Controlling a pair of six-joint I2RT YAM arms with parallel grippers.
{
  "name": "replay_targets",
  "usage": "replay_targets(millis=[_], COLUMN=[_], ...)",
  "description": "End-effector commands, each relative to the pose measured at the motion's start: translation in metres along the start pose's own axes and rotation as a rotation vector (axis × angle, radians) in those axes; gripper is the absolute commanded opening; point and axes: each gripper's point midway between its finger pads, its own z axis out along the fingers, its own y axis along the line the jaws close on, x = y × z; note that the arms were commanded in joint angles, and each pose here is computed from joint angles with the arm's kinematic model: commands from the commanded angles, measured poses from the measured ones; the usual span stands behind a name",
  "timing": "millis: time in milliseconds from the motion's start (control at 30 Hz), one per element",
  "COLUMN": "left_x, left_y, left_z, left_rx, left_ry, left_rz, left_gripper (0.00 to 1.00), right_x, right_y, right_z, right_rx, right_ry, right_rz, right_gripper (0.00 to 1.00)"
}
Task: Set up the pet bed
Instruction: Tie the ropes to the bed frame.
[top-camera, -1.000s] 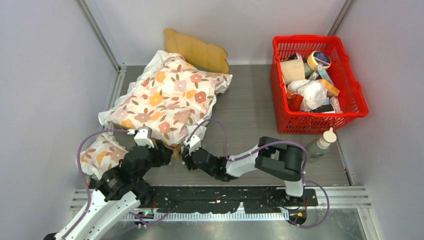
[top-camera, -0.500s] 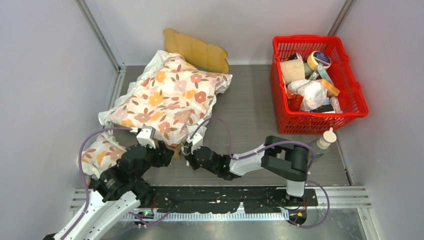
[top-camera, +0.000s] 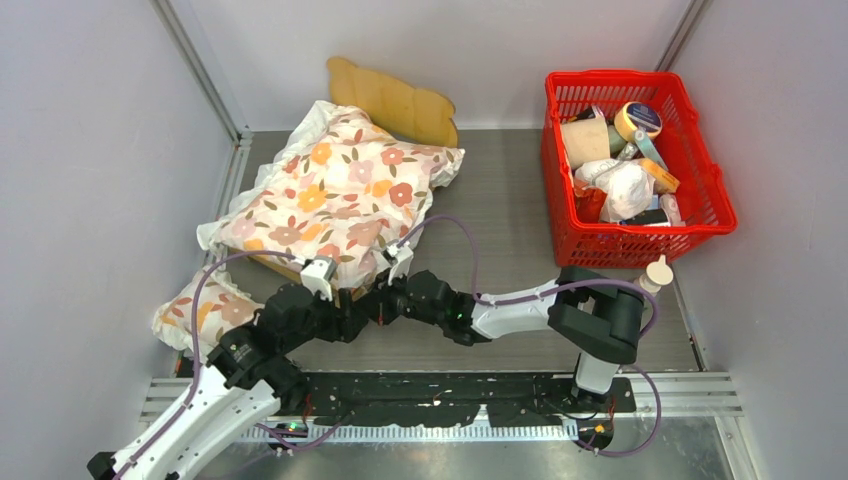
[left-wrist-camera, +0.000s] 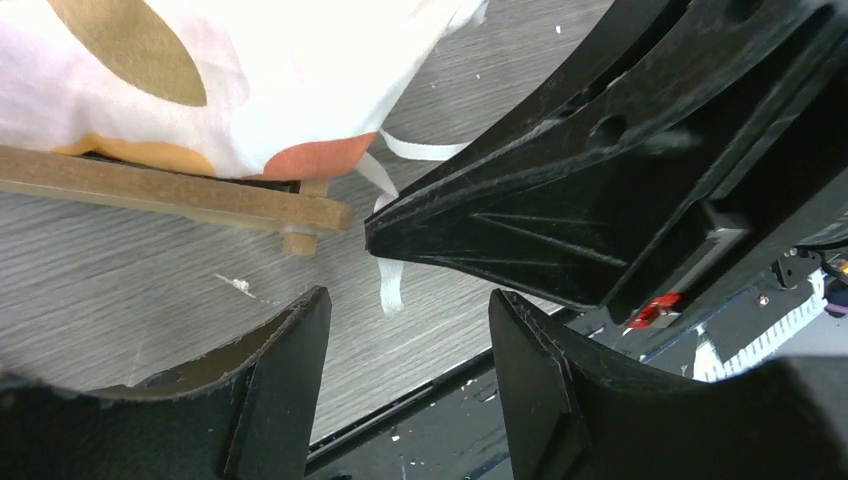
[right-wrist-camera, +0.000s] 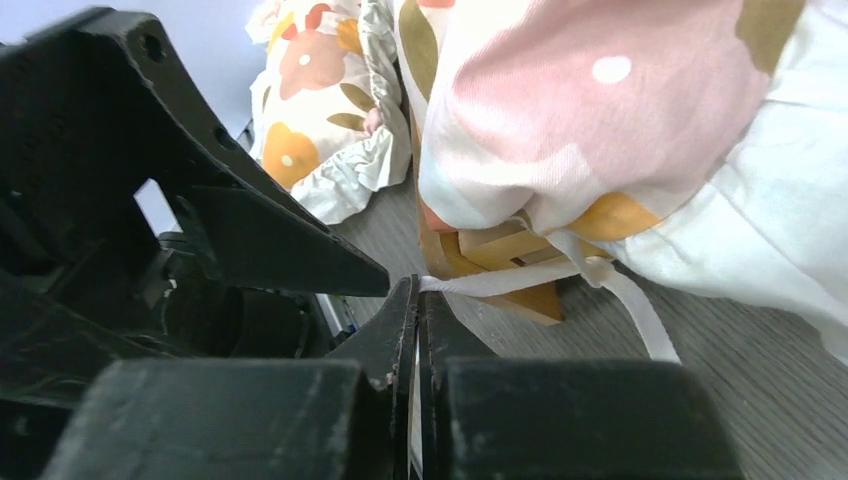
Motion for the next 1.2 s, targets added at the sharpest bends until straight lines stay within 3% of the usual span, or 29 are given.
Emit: replay_targets(millis=[0,133,300,500,667,733,767,833,900,1067,1167], left_x=[-0.007,-0.006,-0.001,-0.001,0.000,-0.001,-0.002,-0.006,-0.010,-0.026,-0.035], left_y=[-0.002,0.004,-0.005,-0.015,-0.020,-0.021,-0.022,-0.020,-0.016,-0.006,-0.005], left_z=[0.005,0.011,0.020,0.024,0.026,0.026,0.026,0.025,0.022,0.010,0.005], left_rx=[-0.001,-0.038,0.036,0.117,0.145,0.151,0.153,0.131,0.101,0.029,0.016], left_ry=[-0.029,-0.024,-0.044,-0.083,-0.075,-0.072,-0.072,-0.085,-0.096,-0.149,-0.179], left_rz=[-0.015,-0.011,-0.013,-0.009,0.006,0.010,0.010,0.000,-0.016,-0.013,-0.004], left_gripper=[0.63,0.54,0.44,0.49,0.48,0.40,0.30,0.01,0.00,0.00,0.00], right_x=[-0.028,-0.033,-0.034,-0.032,-0.029,-0.029,-0.030,-0.030,-0.028,-0.027,-0.027], right_y=[0.032,0.035,0.031,0.030,0.030,0.030,0.028,0.028,0.028,0.023,0.011], right_z=[-0.003,-0.007,-0.012,-0.013,-0.015,-0.017,-0.017,-0.019,-0.020,-0.021,-0.026], right_rx=[-0.138,-0.161,-0.191,-0.220,-0.246,-0.258,-0.259,-0.270,-0.278,-0.262,-0.228], right_ry=[-0.056,-0.066,-0.078,-0.070,-0.072,-0.071,-0.071,-0.067,-0.062,-0.058,-0.066], right_rz=[0.098,0.122,0.148,0.143,0.149,0.149,0.148,0.143,0.144,0.143,0.127], right_gripper=[0.05,0.05,0.05,0.05,0.05,0.05,0.05,0.05,0.06,0.18,0.38])
